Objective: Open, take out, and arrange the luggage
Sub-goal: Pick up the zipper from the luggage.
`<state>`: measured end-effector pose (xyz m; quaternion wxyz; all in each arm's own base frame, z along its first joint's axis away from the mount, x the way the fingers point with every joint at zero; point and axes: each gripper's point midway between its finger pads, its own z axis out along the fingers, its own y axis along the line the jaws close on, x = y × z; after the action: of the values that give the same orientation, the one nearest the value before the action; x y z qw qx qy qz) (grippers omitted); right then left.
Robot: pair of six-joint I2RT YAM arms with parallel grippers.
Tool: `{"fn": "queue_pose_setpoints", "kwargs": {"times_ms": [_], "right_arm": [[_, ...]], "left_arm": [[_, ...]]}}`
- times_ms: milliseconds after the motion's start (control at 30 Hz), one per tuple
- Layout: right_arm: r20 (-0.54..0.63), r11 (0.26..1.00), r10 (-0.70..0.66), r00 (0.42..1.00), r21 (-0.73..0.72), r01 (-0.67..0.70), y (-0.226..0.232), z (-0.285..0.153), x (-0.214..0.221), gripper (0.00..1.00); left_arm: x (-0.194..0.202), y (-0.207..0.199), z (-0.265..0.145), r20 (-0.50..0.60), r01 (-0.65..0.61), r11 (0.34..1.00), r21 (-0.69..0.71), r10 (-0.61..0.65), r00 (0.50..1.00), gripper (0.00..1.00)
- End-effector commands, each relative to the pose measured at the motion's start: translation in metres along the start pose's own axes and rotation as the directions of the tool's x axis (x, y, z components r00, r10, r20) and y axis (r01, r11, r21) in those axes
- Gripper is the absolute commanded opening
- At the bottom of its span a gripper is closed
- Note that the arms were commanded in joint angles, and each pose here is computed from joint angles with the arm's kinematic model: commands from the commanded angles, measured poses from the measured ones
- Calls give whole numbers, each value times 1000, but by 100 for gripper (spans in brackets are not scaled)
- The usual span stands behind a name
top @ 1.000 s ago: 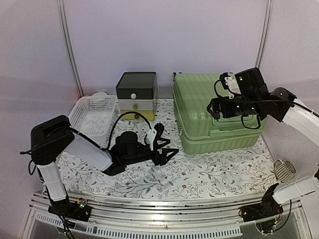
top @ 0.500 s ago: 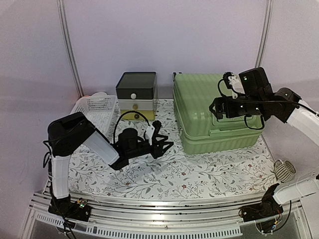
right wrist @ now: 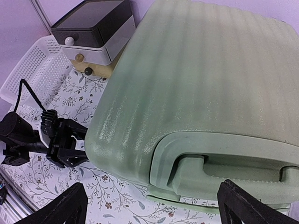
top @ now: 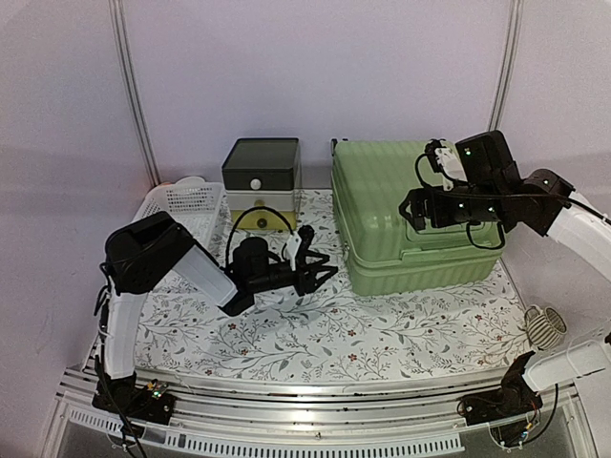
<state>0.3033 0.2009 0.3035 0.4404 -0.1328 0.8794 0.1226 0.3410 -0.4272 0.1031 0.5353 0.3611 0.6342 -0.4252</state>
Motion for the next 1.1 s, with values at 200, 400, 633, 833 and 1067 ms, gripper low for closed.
{"fn": "queue_pose_setpoints", "kwargs": {"times_ms": [200, 400, 633, 833, 1067], "right_arm": [[10, 1000, -3, 1000, -9, 3, 1, 2, -3, 99], [17, 1000, 0, 1000, -12, 1, 0, -3, -3, 99], [15, 1000, -2, 1000, -9, 2, -1, -4, -2, 99], [9, 1000, -2, 1000, -10, 2, 0, -1, -1, 99], [-3, 1000, 0, 1000, -12, 0, 0, 2, 4, 99]], "left_arm": [[4, 5, 24, 14, 13, 997, 77, -14, 1000, 38], [6, 13, 30, 16, 16, 994, 106, -17, 1000, 32], [4, 17, 35, 16, 26, 989, 146, -28, 999, 24], [5, 13, 38, 8, 26, 983, 182, -28, 1000, 18], [4, 8, 36, 11, 14, 979, 206, -17, 1000, 11]]}}
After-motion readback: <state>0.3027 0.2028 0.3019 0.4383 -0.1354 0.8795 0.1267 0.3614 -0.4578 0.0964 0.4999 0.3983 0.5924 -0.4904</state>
